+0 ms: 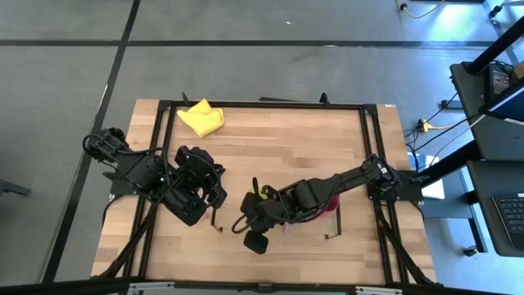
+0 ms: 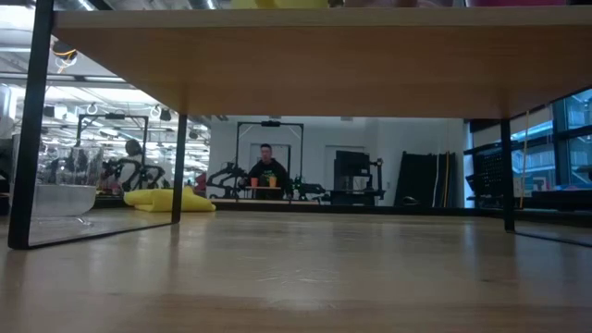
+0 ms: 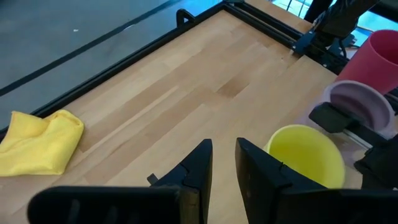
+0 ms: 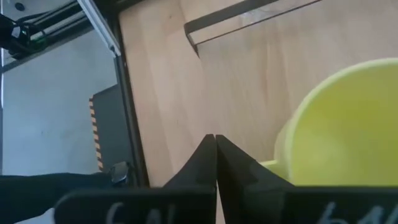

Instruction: Stack small to large cups/mugs on shelf

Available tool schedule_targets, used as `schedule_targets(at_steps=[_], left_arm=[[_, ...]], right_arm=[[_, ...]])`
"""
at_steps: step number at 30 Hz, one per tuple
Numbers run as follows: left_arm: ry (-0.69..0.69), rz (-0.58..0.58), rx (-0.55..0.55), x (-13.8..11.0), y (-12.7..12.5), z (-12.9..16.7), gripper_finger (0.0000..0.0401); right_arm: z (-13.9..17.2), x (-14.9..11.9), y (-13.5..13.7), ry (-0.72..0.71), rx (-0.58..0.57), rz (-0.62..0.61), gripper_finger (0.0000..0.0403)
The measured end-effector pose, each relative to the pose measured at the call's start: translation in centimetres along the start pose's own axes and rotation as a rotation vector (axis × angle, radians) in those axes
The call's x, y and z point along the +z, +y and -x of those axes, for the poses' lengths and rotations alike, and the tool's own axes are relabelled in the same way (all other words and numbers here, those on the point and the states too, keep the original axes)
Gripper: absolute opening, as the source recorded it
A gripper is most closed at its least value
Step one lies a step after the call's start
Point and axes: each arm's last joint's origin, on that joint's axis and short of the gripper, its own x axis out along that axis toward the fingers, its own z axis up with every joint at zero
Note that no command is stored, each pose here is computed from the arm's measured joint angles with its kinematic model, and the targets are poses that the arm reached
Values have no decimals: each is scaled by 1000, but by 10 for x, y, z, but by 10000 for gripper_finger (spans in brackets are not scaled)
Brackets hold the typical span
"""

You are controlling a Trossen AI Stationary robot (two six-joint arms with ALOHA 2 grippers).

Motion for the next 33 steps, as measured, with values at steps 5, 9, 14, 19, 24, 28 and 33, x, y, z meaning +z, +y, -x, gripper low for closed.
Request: schedule_targets(at_steps=[5,9,14,19,24,28,33], left_arm=[[-4,0,2,0,0,0,66],[-5,0,2,0,0,0,66],[-4,-3,0,0,0,0,65],[20,-25,-38,-1,-4,2,47],[91,-102,-36,6,5,-4,11],[105,-137,-63,20,17,-5,2],[48,-124,-148,41,31,1,1]], right_arm=[[2,1,1,-14,6,21,1],[7,7,6,-89,33,81,8],[31,26,19,-250,106,187,11],[68,41,25,-428,217,239,13],[98,46,19,-470,232,236,13],[116,44,14,-468,233,225,14],[126,41,9,-431,215,194,14]])
